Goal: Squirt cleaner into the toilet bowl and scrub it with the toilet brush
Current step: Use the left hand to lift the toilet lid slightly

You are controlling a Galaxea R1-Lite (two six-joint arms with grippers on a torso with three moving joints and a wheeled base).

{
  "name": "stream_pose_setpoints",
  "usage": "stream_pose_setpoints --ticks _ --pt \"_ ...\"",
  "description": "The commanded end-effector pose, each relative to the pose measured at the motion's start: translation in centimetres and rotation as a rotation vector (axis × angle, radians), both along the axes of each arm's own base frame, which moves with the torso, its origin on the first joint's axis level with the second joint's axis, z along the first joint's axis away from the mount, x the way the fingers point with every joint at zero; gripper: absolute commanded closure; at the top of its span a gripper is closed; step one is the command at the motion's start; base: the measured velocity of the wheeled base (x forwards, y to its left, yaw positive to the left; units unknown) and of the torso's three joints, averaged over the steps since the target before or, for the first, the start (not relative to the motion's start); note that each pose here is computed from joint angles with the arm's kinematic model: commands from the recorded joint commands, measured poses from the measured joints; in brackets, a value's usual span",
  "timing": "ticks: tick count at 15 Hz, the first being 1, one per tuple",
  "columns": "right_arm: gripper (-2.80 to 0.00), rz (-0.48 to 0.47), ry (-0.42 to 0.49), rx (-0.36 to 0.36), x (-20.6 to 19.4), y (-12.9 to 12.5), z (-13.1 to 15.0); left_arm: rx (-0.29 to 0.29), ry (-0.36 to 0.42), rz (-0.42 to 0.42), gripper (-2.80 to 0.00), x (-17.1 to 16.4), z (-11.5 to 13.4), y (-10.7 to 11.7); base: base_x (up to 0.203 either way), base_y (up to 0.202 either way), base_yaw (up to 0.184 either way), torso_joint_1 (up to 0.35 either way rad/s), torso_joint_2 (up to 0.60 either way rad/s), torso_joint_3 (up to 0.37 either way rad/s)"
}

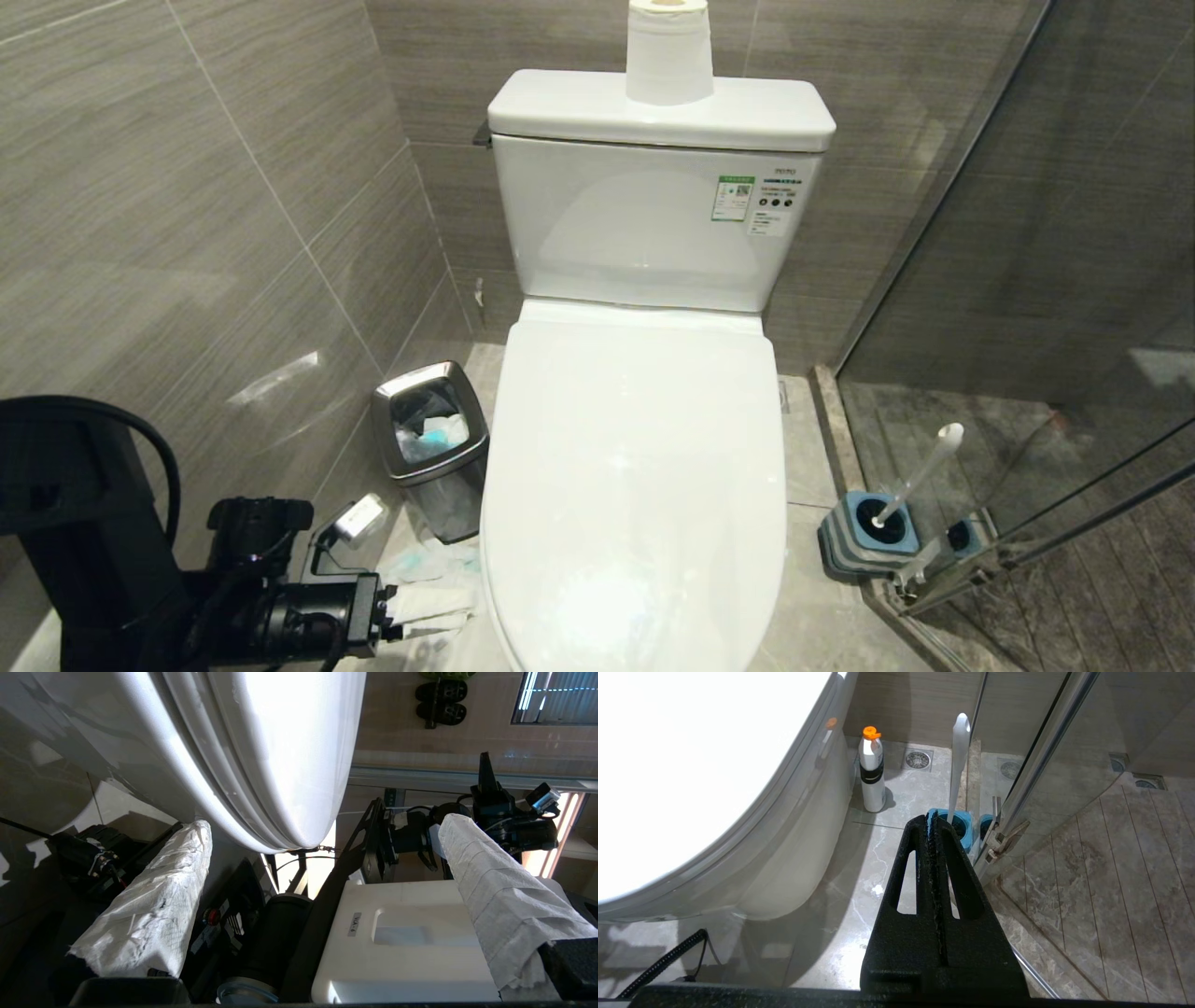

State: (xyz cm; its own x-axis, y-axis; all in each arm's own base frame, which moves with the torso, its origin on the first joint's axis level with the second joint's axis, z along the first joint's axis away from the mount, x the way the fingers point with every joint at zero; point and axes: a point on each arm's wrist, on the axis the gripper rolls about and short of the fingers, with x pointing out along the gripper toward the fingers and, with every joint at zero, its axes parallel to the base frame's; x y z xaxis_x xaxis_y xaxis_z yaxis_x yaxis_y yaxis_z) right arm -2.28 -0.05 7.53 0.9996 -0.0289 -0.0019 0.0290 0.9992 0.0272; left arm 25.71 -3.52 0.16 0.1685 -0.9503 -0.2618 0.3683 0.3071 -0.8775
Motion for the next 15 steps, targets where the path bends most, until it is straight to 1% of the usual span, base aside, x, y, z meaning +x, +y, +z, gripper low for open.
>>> stream_pose_setpoints --ticks 1,7,13,15 --pt "0.0 0.0 0.003 0.0 0.0 0.0 0.0 -0.004 -0.003 -0.013 -2.8 0.4 -0.2 -0.3 0.0 0.0 0.0 0.0 0.0 0.0" --pt "0.0 0.0 0.001 0.0 0.0 0.0 0.0 0.012 -0.049 -0.027 -2.8 1.8 -0.1 -1.3 0.0 0.0 0.0 0.0 0.0 0.0" --pt "0.0 0.0 0.003 0.0 0.0 0.0 0.0 0.027 -0.046 -0.046 -2.8 1.8 -0.3 -2.2 0.0 0.0 0.0 0.0 0.0 0.0" --pt "0.0 0.0 0.003 0.0 0.0 0.0 0.0 0.037 -0.057 -0.048 -2.8 1.9 -0.2 -2.5 0.0 0.0 0.0 0.0 0.0 0.0"
